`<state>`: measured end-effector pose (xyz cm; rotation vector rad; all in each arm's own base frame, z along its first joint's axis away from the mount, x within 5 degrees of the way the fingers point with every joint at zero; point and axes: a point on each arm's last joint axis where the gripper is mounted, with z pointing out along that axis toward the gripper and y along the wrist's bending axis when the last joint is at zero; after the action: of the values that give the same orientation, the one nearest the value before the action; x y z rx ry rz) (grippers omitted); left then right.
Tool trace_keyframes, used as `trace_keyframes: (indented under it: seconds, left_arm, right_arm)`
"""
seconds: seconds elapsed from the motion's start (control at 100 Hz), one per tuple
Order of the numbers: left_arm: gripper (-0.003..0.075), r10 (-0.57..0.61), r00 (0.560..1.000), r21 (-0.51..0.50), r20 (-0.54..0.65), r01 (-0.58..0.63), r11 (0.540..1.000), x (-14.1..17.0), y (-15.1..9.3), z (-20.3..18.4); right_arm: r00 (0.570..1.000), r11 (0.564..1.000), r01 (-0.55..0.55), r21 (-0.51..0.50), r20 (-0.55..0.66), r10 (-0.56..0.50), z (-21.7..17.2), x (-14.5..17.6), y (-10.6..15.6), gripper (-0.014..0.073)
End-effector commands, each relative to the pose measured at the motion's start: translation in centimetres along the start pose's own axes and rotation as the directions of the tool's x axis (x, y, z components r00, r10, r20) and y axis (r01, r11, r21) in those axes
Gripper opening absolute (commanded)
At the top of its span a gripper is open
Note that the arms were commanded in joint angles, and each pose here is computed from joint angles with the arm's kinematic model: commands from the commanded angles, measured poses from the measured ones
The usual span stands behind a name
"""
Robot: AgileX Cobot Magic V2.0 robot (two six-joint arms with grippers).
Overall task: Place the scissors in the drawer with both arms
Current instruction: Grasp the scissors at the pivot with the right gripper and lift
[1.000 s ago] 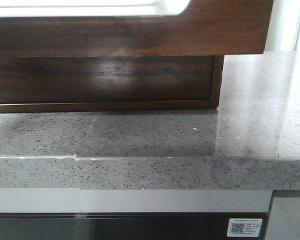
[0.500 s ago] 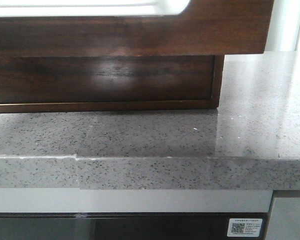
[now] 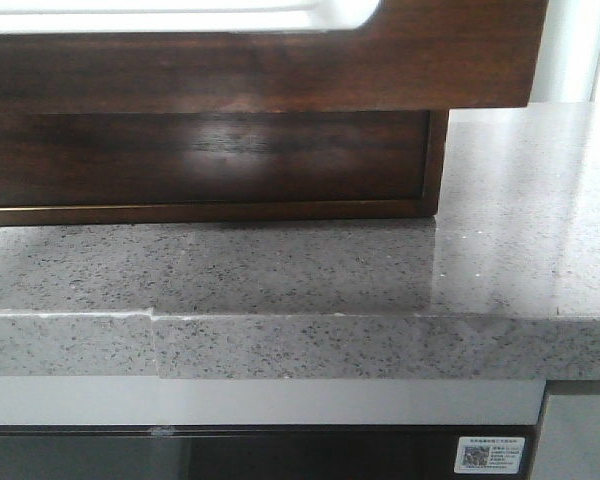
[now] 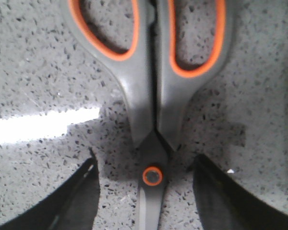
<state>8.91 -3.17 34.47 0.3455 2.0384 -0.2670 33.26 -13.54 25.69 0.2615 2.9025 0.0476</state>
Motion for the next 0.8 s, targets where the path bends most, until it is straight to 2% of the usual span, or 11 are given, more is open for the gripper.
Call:
trace_keyframes:
  seconds: [0.0, 0.15, 0.79]
  left_arm:
    - [0.044, -0.018, 0.991, -0.008, 0.129, 0.02, 1.0, -1.79, 0.02, -0.54]
    - [0.044, -0.018, 0.991, -0.008, 0.129, 0.02, 1.0, -1.79, 0.02, -0.54]
    - [0.044, -0.018, 0.991, -0.008, 0.129, 0.02, 1.0, -1.79, 0.02, -0.54]
  right_arm:
    - [0.997, 1.0, 0.017, 0.011, 0.073, -0.017, -2.39, -0.32, 0.11, 0.0322]
    - [0.997, 0.999, 0.031, 0.012, 0.073, -0.032, -2.4, -0.32, 0.1, 0.0273]
    - [0.998, 0.999, 0.033, 0.015, 0.045, -0.033, -1.42, -0.46, -0.12, 0.0258]
